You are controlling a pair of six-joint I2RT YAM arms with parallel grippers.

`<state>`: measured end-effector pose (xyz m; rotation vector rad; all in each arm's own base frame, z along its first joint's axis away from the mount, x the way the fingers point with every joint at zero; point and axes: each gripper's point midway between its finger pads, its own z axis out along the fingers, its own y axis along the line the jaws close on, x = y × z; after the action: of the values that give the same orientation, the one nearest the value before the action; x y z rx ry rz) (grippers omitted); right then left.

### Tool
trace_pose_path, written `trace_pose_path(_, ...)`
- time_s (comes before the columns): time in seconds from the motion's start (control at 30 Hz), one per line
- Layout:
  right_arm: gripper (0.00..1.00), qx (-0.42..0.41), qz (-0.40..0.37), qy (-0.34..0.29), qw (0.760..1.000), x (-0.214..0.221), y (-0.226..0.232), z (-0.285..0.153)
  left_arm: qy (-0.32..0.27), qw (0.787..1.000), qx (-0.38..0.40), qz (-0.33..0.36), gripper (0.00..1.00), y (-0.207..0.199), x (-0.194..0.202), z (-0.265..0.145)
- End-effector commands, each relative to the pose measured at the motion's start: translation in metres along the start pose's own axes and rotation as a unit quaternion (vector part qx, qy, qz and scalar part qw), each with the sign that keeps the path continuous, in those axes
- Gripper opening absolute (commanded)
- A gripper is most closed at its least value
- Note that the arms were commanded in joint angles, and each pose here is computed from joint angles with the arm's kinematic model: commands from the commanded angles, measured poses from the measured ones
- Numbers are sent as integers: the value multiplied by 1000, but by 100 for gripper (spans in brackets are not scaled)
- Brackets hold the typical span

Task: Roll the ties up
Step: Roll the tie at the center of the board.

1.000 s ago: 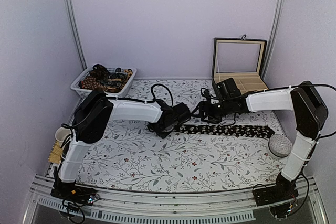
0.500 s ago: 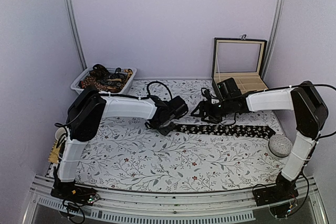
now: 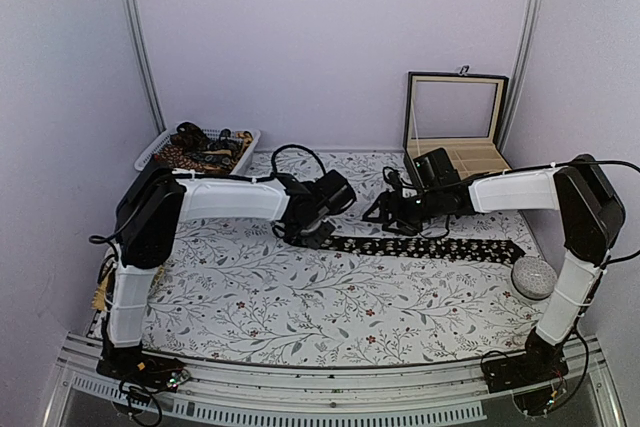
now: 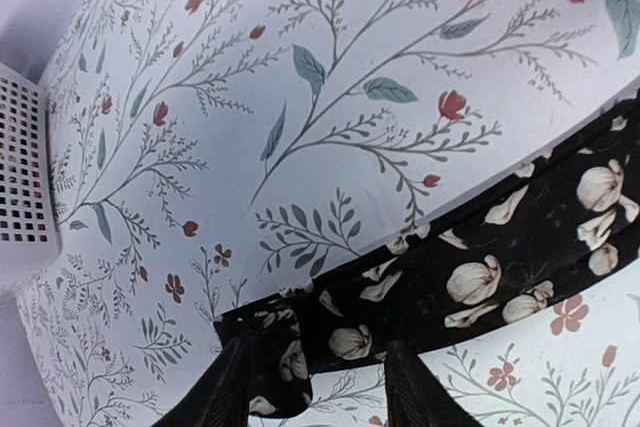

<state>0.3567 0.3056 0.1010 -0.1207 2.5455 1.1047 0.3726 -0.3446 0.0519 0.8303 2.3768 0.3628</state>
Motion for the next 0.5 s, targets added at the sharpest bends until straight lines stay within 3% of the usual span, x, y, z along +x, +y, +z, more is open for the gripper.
trace_pose_path(0.0,73,-12,0,-5,1000,-5,3,1,-36,999,23,-32,47,13,-19,-20)
trace_pose_path(0.27,72,-31,0,-1,1000,-9,15,6,-83,990,76,-89,51,27,-34,-50)
trace_pose_path(0.47,72,-49,-16,14,999,-8,43,27,-125,962,155,-188,51,66,-29,-72)
